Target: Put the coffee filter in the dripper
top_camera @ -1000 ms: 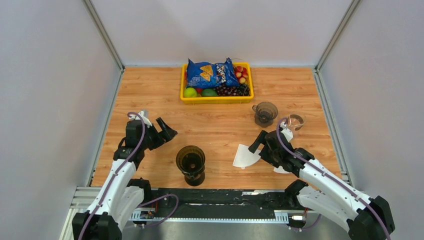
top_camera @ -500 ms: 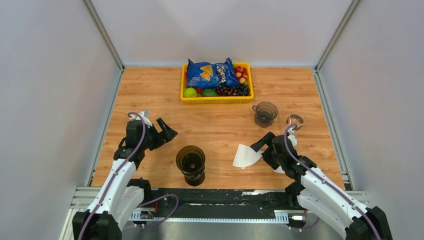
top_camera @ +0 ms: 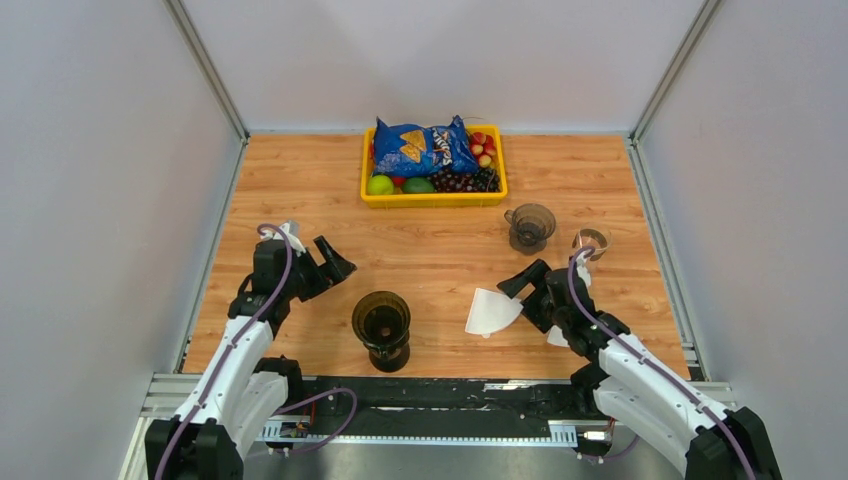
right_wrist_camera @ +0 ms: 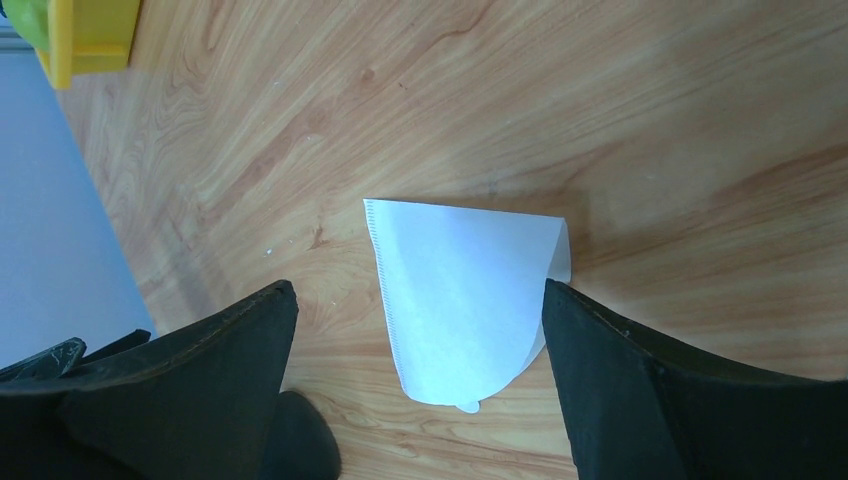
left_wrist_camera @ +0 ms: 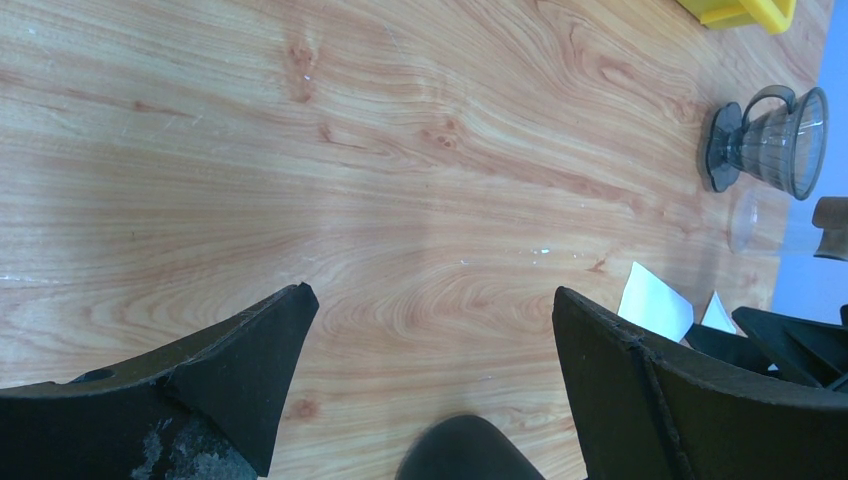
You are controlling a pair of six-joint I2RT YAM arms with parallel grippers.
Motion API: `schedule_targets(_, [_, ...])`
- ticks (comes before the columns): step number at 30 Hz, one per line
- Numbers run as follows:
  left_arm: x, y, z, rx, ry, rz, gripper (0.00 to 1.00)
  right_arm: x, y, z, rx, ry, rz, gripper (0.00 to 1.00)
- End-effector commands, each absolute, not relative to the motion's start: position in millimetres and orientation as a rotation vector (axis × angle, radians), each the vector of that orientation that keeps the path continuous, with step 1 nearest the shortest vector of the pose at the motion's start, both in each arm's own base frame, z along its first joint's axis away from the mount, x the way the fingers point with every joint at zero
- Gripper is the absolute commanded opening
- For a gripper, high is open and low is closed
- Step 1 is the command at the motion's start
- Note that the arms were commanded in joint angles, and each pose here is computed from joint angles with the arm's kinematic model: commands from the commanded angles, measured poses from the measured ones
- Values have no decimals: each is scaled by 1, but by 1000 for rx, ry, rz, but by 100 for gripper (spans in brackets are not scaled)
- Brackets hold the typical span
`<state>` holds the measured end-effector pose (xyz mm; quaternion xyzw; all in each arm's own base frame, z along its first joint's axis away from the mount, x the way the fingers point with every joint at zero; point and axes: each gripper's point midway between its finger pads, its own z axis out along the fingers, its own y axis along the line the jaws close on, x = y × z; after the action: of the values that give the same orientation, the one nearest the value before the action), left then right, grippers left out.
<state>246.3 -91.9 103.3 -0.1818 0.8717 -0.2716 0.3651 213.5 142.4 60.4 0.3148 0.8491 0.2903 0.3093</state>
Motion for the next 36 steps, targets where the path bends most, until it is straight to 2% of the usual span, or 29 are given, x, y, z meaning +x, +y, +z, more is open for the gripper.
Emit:
schedule_targets(1, [250,-96,108,-451,2218,-722,100,220,147,63,838,2208,822,94])
schedule_targets(26, [251,-97,104,-443,2237,-708,100,224,157,66,791,2177,919,88])
schedule_targets(36, [251,-100,104,-427,2240,-716,100,228,161,68,773,2155,951,76])
